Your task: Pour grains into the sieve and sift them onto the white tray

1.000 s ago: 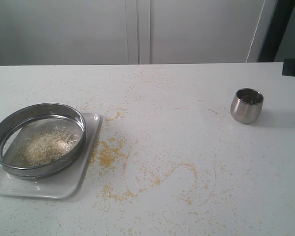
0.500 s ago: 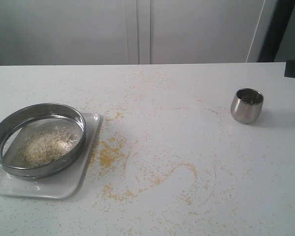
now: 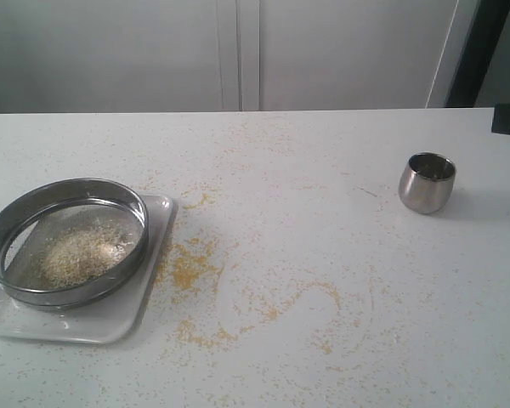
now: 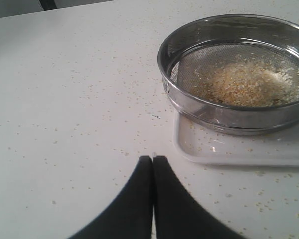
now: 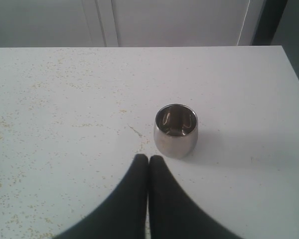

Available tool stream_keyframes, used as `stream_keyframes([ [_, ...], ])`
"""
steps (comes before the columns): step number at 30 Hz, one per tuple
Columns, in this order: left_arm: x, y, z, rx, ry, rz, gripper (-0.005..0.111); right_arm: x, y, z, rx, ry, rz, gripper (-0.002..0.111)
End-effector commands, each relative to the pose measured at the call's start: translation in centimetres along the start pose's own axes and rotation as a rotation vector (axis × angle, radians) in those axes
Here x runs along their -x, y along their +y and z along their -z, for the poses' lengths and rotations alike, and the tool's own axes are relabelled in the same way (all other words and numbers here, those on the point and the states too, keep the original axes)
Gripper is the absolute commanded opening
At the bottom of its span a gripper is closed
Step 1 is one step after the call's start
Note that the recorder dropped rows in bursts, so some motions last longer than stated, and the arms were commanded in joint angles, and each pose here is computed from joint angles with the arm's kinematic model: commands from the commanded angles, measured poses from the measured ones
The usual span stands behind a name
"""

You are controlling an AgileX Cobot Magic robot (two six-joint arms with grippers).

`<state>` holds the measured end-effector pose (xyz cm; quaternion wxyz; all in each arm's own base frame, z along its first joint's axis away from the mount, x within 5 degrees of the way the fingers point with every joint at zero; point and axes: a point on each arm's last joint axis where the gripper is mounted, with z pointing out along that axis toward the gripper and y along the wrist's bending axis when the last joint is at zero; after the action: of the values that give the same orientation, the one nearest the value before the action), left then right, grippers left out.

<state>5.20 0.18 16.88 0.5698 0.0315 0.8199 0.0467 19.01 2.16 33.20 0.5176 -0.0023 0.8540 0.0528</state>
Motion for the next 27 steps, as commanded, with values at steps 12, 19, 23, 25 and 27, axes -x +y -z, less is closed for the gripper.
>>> stream_keyframes([
  [12, -0.2, 0.0, -0.1, -0.002, 0.002, 0.010, 0.000, -0.1, 0.0, 0.1, -0.001, -0.006, 0.010, 0.000],
  [19, 0.0, 0.0, -0.1, 0.001, -0.016, 0.008, 0.000, -0.1, 0.0, 0.1, -0.001, -0.006, 0.010, 0.000],
  [23, 0.9, 0.1, 0.0, 0.017, -0.119, 0.008, 0.000, -0.1, 0.0, 0.1, -0.001, -0.006, 0.010, 0.000],
  [25, 1.6, 0.2, 0.1, 0.030, -0.198, 0.008, 0.000, -0.1, 0.0, 0.1, -0.001, -0.006, 0.010, 0.000],
  [27, 2.3, 0.4, 0.3, 0.041, -0.273, 0.008, 0.000, -0.1, 0.0, 0.1, -0.001, -0.006, 0.010, 0.000],
])
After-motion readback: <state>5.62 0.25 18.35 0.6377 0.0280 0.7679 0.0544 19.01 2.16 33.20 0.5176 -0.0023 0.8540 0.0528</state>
